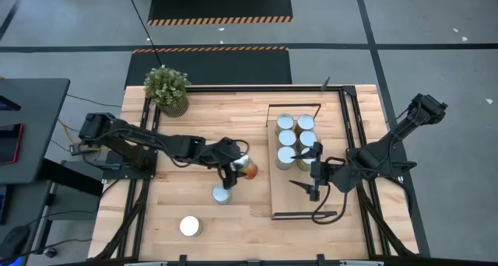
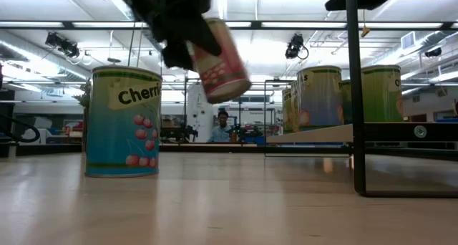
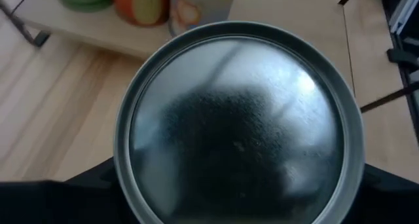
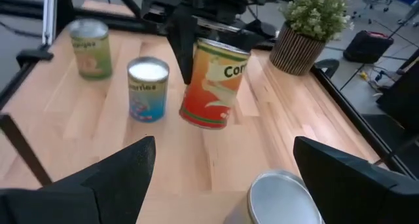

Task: Pick and place cans onto a shelf
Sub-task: Put the canned corn on the shelf

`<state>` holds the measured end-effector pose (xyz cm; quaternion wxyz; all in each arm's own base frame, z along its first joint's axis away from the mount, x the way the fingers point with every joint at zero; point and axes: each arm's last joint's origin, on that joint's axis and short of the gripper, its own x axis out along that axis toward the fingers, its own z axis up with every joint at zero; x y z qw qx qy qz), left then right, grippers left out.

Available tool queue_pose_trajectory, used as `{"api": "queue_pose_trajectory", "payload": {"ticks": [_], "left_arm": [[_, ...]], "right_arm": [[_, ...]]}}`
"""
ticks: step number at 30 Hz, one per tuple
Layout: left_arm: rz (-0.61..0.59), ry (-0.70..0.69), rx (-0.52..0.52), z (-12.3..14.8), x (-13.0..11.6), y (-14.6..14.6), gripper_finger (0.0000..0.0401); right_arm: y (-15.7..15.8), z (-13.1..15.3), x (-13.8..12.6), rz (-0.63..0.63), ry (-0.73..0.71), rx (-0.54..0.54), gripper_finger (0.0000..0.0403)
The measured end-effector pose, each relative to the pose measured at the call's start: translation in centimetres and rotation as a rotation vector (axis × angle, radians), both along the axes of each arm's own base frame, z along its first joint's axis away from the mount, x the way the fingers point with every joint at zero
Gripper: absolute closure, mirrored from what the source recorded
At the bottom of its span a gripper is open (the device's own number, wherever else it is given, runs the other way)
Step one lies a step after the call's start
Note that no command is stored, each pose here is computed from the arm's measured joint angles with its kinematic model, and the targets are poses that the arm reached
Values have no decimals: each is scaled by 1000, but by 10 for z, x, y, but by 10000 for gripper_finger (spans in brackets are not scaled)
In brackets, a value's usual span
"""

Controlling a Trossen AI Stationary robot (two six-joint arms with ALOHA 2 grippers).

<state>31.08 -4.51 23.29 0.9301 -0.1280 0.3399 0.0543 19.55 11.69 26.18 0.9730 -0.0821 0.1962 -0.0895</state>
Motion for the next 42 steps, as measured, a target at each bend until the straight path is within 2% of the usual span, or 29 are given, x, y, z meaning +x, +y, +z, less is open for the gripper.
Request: {"api": "queue_pose_trajectory", "payload": {"ticks": [2, 7, 14, 21, 29, 42], "left_arm": [[-25, 5, 23, 3, 15, -4, 90], [-91, 123, 91, 4, 53, -15, 90], [-171, 230, 101, 9, 102, -26, 90], [-218, 205, 147, 16, 139, -30, 90], [-243, 173, 167, 14, 159, -36, 90], [-224, 164, 145, 10, 164, -38, 90]], "right_arm": [[2, 2, -3, 6, 22, -9, 32], [4, 11, -14, -4, 66, 26, 32], [0, 12, -35, -31, 138, 69, 32], [5, 10, -46, -20, 159, 112, 32], [7, 14, -51, -39, 102, 99, 32], [6, 16, -47, -56, 73, 112, 32]]}}
